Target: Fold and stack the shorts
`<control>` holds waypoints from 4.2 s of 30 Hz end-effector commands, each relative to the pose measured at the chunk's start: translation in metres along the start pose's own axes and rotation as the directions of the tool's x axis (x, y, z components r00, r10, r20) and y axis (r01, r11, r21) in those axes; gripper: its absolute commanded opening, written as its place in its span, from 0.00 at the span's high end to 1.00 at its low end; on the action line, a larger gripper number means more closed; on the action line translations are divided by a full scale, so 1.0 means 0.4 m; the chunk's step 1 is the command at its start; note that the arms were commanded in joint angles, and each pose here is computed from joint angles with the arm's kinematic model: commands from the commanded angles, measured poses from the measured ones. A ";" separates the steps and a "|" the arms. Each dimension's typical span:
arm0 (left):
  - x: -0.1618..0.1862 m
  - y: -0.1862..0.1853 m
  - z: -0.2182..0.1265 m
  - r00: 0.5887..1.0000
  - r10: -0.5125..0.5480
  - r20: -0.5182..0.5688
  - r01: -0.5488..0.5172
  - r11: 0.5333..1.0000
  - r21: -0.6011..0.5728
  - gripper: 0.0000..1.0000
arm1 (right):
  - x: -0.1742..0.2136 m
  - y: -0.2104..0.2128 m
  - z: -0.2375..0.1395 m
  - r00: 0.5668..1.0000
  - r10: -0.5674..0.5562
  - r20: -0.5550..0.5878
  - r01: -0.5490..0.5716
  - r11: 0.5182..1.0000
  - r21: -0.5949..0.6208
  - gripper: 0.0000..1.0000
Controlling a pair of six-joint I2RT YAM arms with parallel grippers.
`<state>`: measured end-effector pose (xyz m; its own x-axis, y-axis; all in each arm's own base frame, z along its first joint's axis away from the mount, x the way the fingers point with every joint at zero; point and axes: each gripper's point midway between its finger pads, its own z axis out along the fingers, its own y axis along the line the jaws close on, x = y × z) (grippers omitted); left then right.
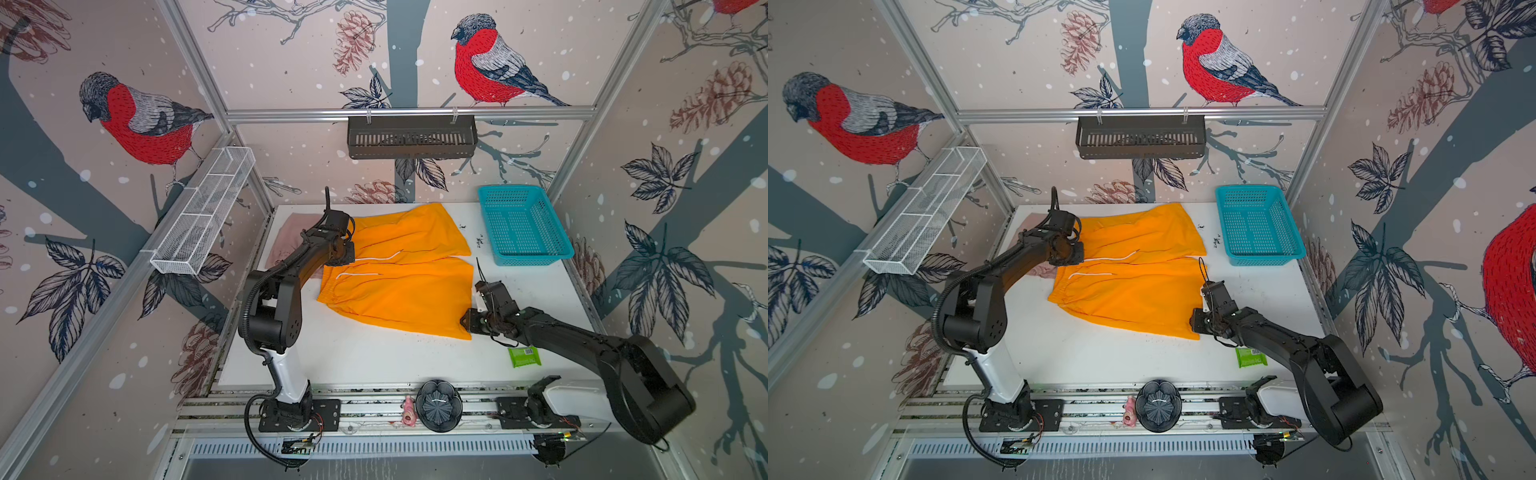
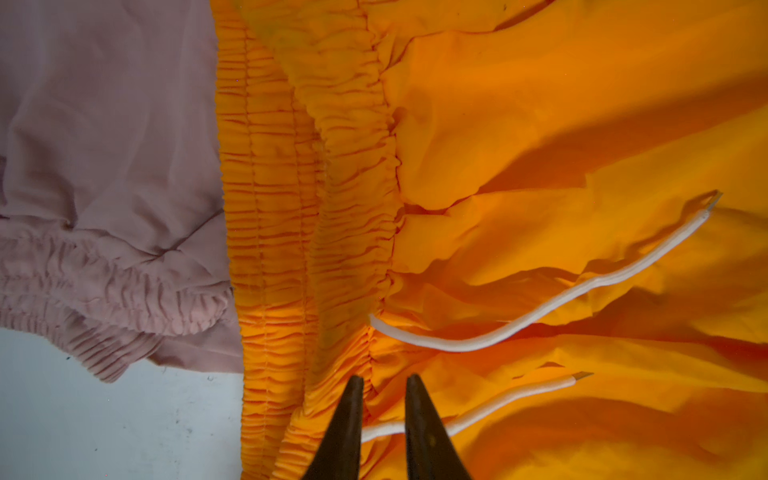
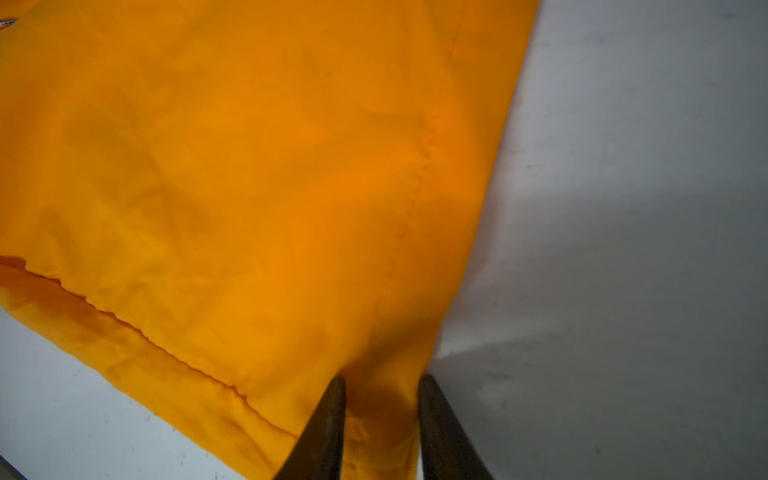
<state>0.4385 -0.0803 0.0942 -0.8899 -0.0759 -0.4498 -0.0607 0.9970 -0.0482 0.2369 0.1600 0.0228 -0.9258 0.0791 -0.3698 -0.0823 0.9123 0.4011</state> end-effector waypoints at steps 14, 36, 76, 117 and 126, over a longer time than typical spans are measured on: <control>-0.025 0.073 -0.002 0.995 -0.073 0.068 0.076 0.997 -0.034 0.68 | 0.019 -0.021 0.002 0.999 0.021 -0.027 -0.020 0.999 0.040 0.63; -0.017 0.089 -0.005 0.996 -0.063 0.058 0.067 0.995 -0.068 1.00 | 0.034 -0.047 0.015 0.998 0.047 -0.040 -0.044 0.997 0.065 0.95; 0.169 0.166 -0.227 0.815 -0.544 0.198 0.520 0.838 0.165 0.12 | 0.100 0.029 -0.110 0.925 0.377 -0.042 -0.379 0.917 -0.126 0.42; 0.357 0.169 -0.067 0.700 -0.691 0.178 0.633 0.717 0.294 0.43 | 0.083 -0.019 -0.061 0.927 0.350 0.139 -0.339 0.936 -0.096 0.97; 0.344 0.178 -0.059 0.764 -0.614 0.197 0.572 0.786 0.232 0.96 | 0.019 -0.015 -0.099 0.941 0.246 0.231 -0.241 0.969 -0.048 0.98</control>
<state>0.2921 -0.0246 0.0412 -0.5549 -0.7067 -0.4390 -0.4751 0.7023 -0.5302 0.2082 0.1477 0.0449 -0.8223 0.4333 -0.3689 0.1619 0.7996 0.5782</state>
